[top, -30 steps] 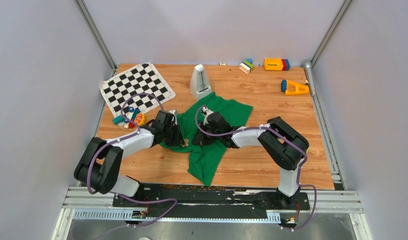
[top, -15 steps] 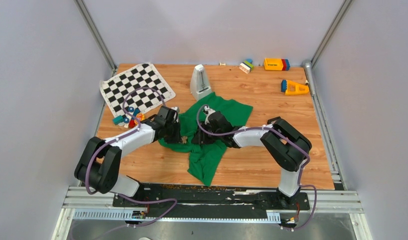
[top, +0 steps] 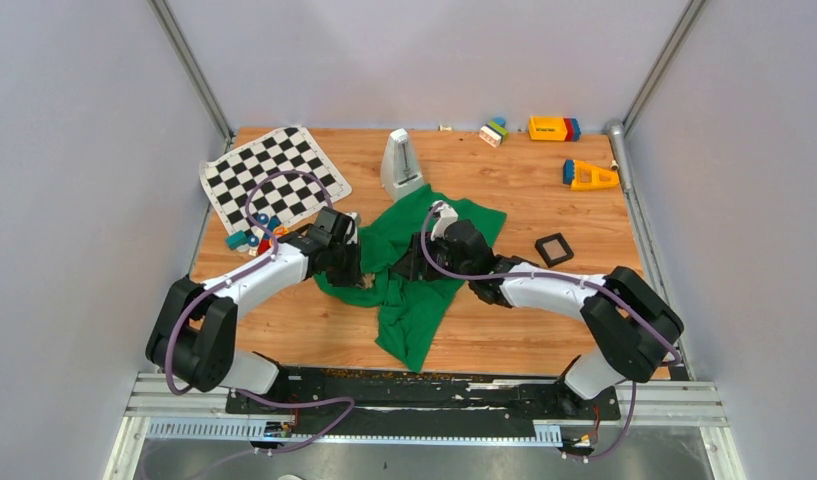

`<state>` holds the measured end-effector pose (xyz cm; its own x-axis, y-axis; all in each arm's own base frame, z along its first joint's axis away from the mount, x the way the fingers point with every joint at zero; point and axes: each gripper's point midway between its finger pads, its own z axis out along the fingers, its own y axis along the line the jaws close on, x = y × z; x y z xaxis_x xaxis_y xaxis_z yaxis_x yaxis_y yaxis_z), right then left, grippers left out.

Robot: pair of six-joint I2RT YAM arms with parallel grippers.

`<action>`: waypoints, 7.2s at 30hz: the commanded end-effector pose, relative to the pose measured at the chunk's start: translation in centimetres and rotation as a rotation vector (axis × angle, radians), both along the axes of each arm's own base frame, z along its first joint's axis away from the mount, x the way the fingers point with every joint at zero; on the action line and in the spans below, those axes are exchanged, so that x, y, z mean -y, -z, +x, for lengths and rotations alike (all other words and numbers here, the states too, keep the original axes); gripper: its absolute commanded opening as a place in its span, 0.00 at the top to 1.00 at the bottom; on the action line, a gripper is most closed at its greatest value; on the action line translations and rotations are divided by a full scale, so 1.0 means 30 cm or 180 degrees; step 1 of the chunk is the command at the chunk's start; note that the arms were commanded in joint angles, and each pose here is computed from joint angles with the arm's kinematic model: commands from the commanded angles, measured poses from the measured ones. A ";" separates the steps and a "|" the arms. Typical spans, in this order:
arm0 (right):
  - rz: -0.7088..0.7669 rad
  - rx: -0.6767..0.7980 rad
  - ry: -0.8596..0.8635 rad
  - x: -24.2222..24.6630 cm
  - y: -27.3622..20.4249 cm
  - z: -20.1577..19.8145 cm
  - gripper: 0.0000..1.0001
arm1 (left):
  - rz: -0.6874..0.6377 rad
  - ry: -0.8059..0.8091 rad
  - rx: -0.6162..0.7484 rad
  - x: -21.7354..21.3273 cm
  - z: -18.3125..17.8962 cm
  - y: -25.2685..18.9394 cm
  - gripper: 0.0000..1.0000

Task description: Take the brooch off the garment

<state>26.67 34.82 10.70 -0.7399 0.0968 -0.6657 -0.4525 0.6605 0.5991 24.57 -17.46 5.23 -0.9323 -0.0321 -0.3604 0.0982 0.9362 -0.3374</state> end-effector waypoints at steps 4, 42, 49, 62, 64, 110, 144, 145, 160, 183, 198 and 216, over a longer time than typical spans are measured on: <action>0.0402 0.0105 -0.0582 -0.127 -0.096 -0.095 0.51 | -0.0317 0.0119 0.0157 0.045 -0.010 -0.090 1.00; 0.0952 -0.0722 -0.0866 -0.148 0.015 -0.109 1.00 | -0.1405 0.0095 0.0328 0.052 -0.192 -0.124 0.61; 0.1136 -0.0668 -0.1008 -0.148 -0.021 -0.129 1.00 | -0.2450 -0.0080 0.0534 0.074 -0.138 -0.224 0.75; 0.1445 -0.0569 -0.1243 -0.142 -0.106 -0.176 1.00 | -0.2571 -0.0134 0.0597 0.080 -0.117 -0.241 0.56; 0.1463 -0.0563 -0.1225 -0.138 -0.112 -0.178 1.00 | -0.2540 -0.0165 0.0603 0.076 -0.117 -0.237 0.57; 0.1263 -0.1614 -0.0890 -0.057 0.001 -0.177 1.00 | -0.1761 -0.0412 0.0889 -0.021 -0.056 -0.142 0.57; 0.0686 -0.2339 -0.0646 0.164 0.169 -0.452 1.00 | -0.1518 -0.1064 0.0732 -0.009 0.330 -0.002 0.28; 0.0691 -0.2323 -0.0641 0.174 0.164 -0.462 1.00 | -0.1438 -0.1106 0.0674 -0.018 0.339 0.016 0.28; 0.0672 0.0839 -0.1520 0.103 -0.506 -0.394 1.00 | -0.1060 -0.0402 0.0976 0.007 0.143 -0.254 0.29; -0.0742 0.3749 -0.1169 0.094 -0.641 -0.186 1.00 | -0.2119 0.0400 0.1491 0.121 -0.054 -0.517 0.29; 0.1014 0.2552 -0.1740 0.128 -0.802 -0.321 1.00 | -0.3059 0.1203 0.2497 0.197 -0.101 -0.910 0.48; 0.1712 0.1708 -0.1482 0.068 -0.870 -0.254 1.00 | -0.3291 0.1426 0.2703 0.196 -0.165 -1.042 0.50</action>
<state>18.63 32.90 34.68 -0.3677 0.1869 -0.9110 -0.9218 0.0560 0.3835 20.91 -23.21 35.84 -0.4454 -0.3873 -0.8072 0.8159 0.1956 -0.5441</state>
